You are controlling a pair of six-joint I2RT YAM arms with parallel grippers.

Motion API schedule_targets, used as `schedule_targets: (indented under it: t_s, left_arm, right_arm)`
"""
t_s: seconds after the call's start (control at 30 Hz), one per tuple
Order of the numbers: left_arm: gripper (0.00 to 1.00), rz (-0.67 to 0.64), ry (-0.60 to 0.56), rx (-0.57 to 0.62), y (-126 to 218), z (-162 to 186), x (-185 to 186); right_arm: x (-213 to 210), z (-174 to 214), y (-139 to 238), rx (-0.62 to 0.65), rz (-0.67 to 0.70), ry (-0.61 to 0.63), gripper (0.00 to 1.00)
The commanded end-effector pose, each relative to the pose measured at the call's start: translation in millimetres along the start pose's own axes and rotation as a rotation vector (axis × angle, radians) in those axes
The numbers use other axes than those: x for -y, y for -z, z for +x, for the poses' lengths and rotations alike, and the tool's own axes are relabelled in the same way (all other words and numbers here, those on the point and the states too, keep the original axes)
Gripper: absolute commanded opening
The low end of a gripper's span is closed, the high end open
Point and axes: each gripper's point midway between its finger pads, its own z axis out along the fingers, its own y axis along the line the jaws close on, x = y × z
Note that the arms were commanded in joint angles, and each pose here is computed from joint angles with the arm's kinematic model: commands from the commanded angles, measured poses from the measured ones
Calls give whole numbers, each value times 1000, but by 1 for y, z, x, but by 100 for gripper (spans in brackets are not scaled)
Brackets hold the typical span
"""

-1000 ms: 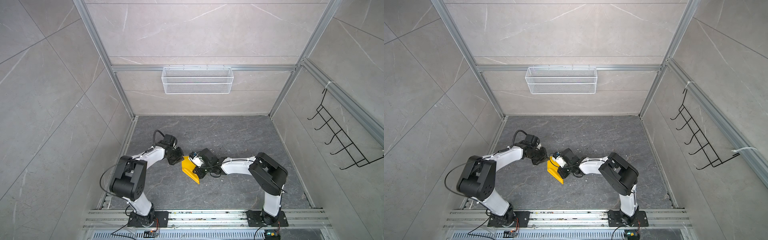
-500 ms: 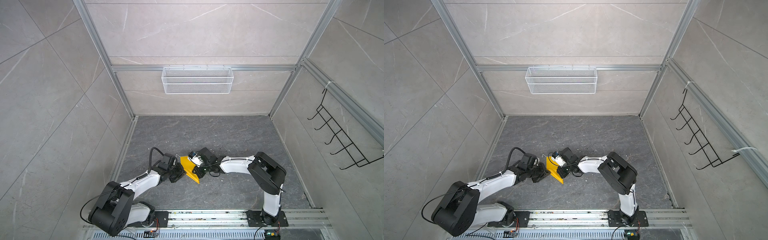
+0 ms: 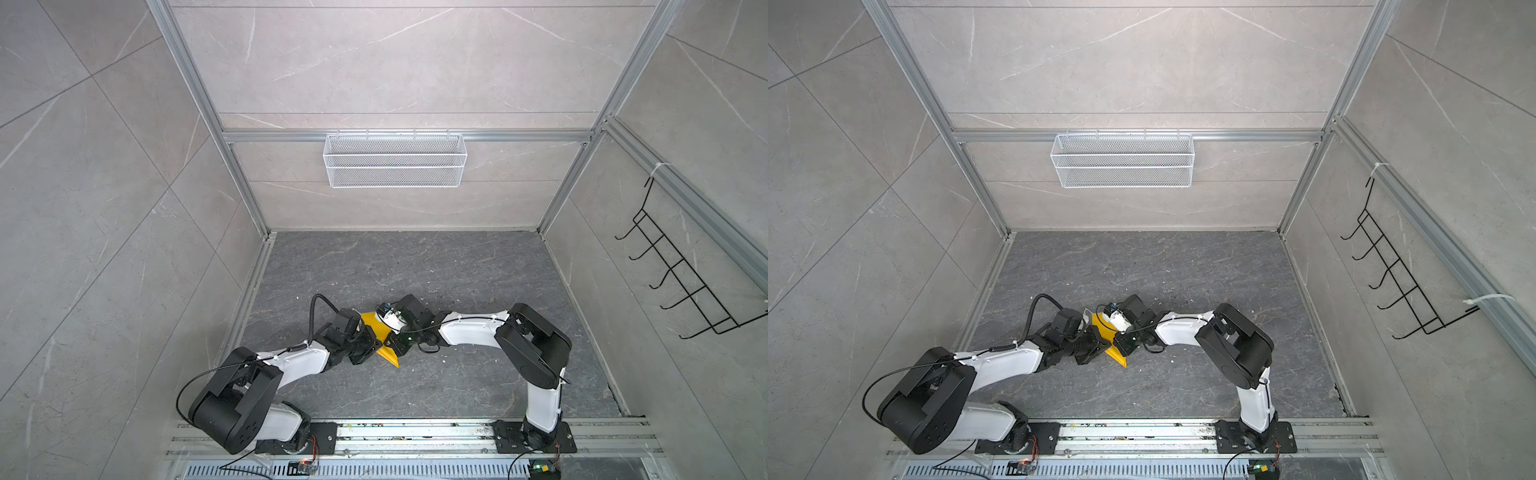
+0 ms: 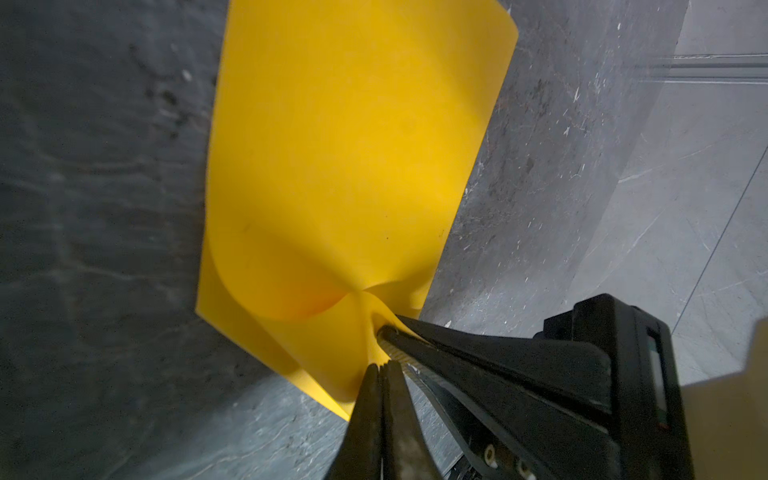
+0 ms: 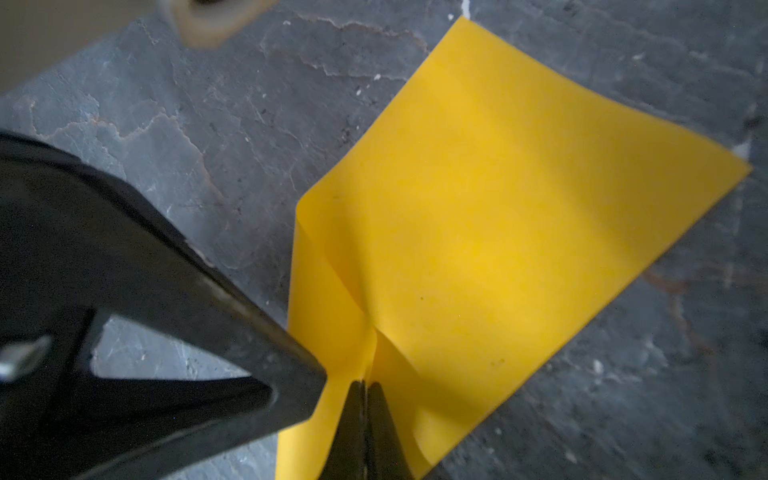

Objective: Fold a paper plane with a square sheet of paper (pick it up from the middle)

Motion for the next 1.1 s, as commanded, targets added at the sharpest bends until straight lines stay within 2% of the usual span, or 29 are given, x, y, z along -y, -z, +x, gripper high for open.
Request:
schedule_targets:
  t_s: [0.0, 0.77, 1.07]
  left_arm:
    - [6, 8, -16, 13, -1, -4, 4]
    - [6, -59, -6, 7, -5, 2, -22]
    - [7, -59, -15, 10, -5, 0, -19]
  right_arm:
    - [3, 13, -6, -57, 5, -38, 6]
    - [3, 13, -9, -80, -8, -61, 6]
    - [0, 12, -9, -90, -21, -69, 6]
